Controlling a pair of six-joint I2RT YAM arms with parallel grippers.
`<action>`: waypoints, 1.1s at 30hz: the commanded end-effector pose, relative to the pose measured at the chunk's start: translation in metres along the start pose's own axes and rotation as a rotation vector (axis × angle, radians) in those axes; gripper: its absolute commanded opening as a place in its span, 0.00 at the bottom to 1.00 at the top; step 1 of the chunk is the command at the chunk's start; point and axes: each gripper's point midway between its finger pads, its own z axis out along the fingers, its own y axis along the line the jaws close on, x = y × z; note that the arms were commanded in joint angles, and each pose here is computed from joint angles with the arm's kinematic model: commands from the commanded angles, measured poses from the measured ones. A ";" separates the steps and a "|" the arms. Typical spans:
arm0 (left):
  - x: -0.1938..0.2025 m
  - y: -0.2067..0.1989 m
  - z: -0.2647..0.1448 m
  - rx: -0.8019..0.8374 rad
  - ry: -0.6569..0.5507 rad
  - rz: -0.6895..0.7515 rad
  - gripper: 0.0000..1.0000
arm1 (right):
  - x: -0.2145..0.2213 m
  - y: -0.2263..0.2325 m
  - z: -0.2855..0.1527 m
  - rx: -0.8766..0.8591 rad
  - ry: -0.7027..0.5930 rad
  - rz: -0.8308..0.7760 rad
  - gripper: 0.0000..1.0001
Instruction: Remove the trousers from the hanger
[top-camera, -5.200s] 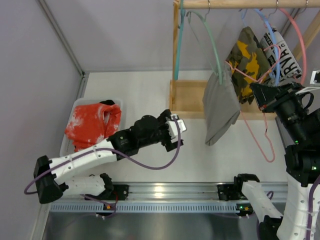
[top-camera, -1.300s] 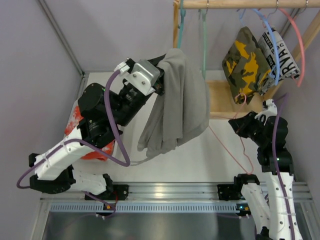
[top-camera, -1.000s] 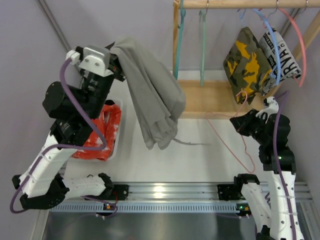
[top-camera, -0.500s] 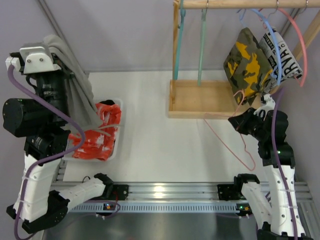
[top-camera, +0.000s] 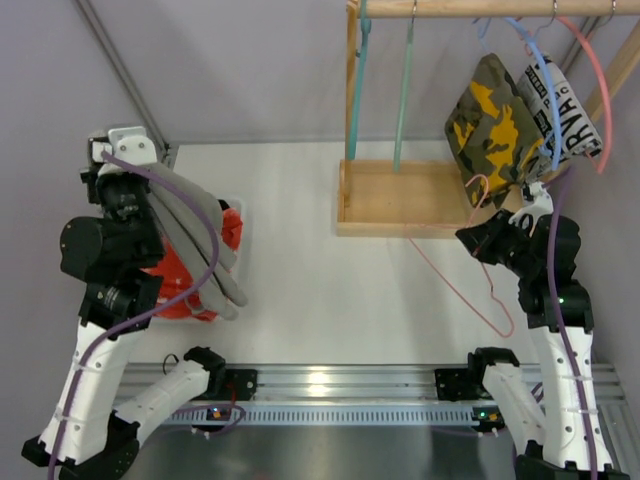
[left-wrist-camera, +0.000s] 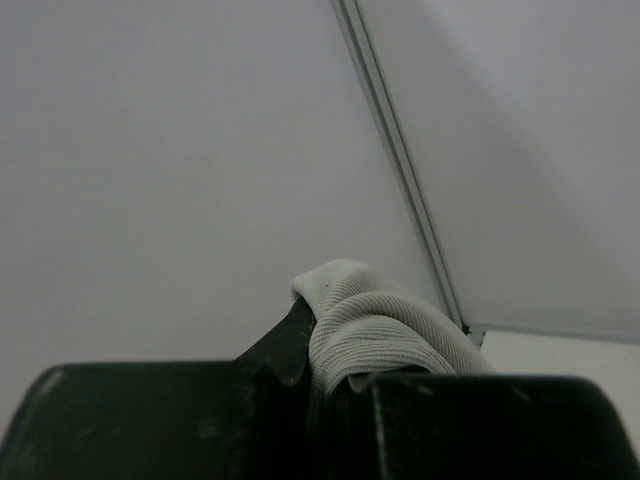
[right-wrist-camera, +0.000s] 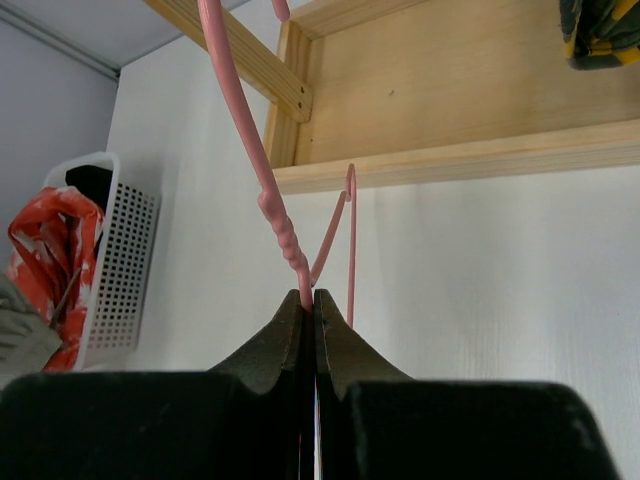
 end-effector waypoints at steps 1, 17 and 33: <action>0.002 0.014 -0.004 -0.069 -0.024 -0.019 0.00 | -0.026 0.017 -0.010 -0.044 -0.083 -0.039 0.00; -0.038 0.087 -0.006 -0.253 -0.034 0.050 0.00 | -0.029 0.024 -0.012 -0.068 -0.075 -0.050 0.00; 0.066 0.024 -0.018 -0.151 0.066 0.200 0.00 | -0.028 0.024 -0.005 -0.079 -0.057 -0.034 0.00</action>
